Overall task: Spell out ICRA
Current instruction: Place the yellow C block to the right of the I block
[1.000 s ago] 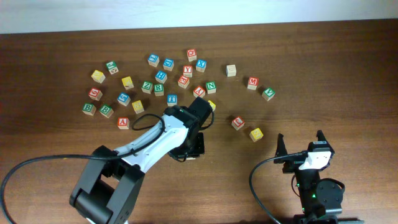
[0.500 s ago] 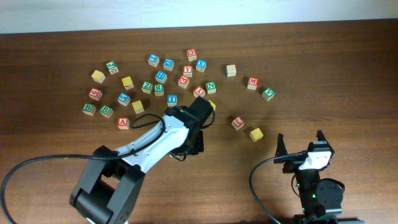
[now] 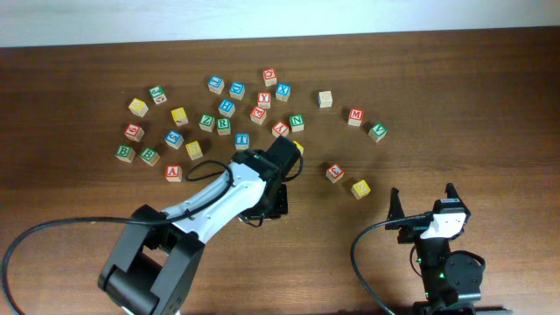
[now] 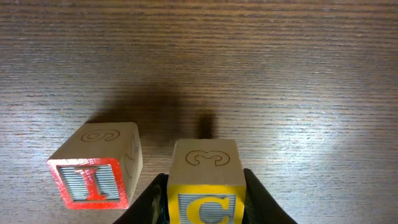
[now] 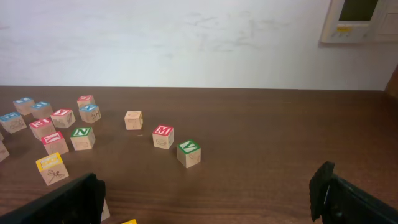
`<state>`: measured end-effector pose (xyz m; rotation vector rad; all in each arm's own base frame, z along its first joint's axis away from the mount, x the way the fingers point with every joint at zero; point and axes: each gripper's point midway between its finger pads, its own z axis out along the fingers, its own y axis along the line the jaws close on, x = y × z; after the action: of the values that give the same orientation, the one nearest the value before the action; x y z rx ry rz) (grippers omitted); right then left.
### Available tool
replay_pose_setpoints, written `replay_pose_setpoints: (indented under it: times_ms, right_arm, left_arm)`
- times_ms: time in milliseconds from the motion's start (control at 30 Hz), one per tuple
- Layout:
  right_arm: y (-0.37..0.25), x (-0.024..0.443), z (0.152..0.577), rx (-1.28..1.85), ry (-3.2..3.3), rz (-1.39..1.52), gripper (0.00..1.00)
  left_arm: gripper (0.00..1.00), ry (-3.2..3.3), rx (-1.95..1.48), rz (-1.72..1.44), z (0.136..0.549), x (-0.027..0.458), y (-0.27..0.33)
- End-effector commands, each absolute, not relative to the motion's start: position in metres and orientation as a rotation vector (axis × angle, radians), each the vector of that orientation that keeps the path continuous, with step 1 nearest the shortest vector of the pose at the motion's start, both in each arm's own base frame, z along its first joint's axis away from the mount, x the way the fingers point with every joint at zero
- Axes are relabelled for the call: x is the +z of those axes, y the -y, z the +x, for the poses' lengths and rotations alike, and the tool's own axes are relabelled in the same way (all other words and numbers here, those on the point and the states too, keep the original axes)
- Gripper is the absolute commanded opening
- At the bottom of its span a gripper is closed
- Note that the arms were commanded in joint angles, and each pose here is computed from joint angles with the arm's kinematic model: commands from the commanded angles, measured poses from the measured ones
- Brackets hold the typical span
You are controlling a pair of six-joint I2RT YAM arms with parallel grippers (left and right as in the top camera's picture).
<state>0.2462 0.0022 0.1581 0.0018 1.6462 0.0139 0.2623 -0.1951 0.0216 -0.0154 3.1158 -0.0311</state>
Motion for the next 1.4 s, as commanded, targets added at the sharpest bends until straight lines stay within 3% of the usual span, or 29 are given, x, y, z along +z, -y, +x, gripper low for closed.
replay_pose_setpoints:
  times_ms: [0,367,533,1000,1067,1133,1233,1367]
  right_arm:
    - [0.0005,0.1553,0.2461,0.001,-1.651,0.011,0.98]
    - [0.0005,0.1553,0.2461,0.001,-1.651,0.011,0.98]
    - [0.0005,0.1552,0.2461,0.001,-1.651,0.011,0.98]
    - [0.0005,0.1552,0.2461,0.001,-1.651,0.011,0.98]
    - [0.0005,0.1553,0.2461,0.001,-1.651,0.011,0.98]
    - [0.0005,0.1552,0.2461,0.001,-1.651,0.011,0.98]
    - [0.0005,0.1553,0.2461,0.001,-1.651,0.011,0.98]
    - [0.0005,0.1552,0.2461,0.001,-1.651,0.011,0.99]
  left_arm:
    - [0.27,-3.137,-0.029,-0.020,0.2556,0.0137,0.1953]
    - [0.27,-3.128,-0.075,-0.009,0.2563,0.0117,0.2024]
    - [0.34,-3.128,-0.074,-0.009,0.2564,0.0117,0.2024]
    - [0.29,-3.126,-0.075,0.028,0.2566,0.0117,0.2025]
    - [0.32,-3.126,-0.075,0.028,0.2567,0.0117,0.2026]
    - [0.41,-3.126,-0.075,0.028,0.2566,0.0117,0.2025]
    - [0.39,-3.126,-0.075,0.028,0.2567,0.0117,0.2026]
    - [0.24,-3.120,-0.082,0.029,0.2582,0.0118,0.2037]
